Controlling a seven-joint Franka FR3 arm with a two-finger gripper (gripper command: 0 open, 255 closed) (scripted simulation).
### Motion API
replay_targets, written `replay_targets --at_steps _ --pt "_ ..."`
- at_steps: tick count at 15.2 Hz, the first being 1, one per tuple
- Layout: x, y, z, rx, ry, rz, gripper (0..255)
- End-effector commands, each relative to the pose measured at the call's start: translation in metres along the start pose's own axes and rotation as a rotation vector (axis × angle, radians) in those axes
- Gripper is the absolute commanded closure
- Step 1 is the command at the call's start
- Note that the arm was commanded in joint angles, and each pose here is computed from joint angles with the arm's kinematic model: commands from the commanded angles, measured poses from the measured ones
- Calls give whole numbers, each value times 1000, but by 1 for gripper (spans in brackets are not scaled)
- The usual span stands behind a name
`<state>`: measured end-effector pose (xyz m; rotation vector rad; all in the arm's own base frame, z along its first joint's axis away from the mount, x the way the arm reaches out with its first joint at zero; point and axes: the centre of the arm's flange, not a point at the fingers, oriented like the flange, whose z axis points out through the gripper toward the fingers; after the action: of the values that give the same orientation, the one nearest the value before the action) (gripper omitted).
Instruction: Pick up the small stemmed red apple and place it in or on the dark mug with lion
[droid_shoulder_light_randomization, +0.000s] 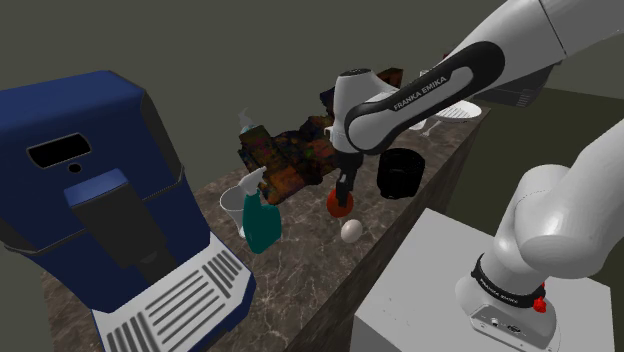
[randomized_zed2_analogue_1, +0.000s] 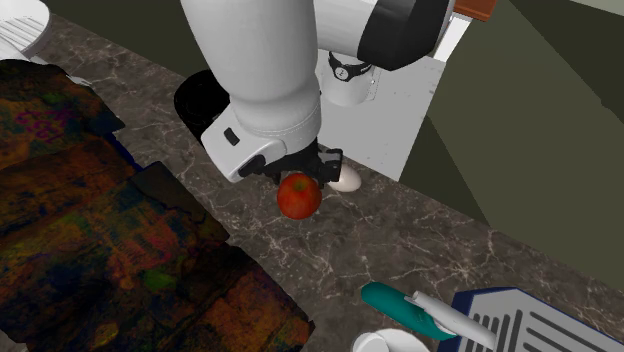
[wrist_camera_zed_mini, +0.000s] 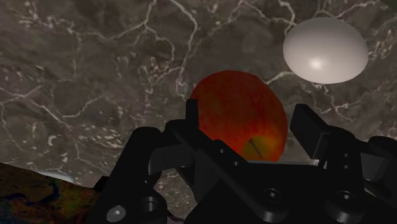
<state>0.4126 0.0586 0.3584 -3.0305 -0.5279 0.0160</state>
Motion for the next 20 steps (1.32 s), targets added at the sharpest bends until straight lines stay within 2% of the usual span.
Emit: replay_targets --at_steps 1,5,20 --pt "0 0 1 0 -2 0 255" --pt "-1 0 1 0 -2 0 255" --pt "0 -5 -78 0 -2 0 255"
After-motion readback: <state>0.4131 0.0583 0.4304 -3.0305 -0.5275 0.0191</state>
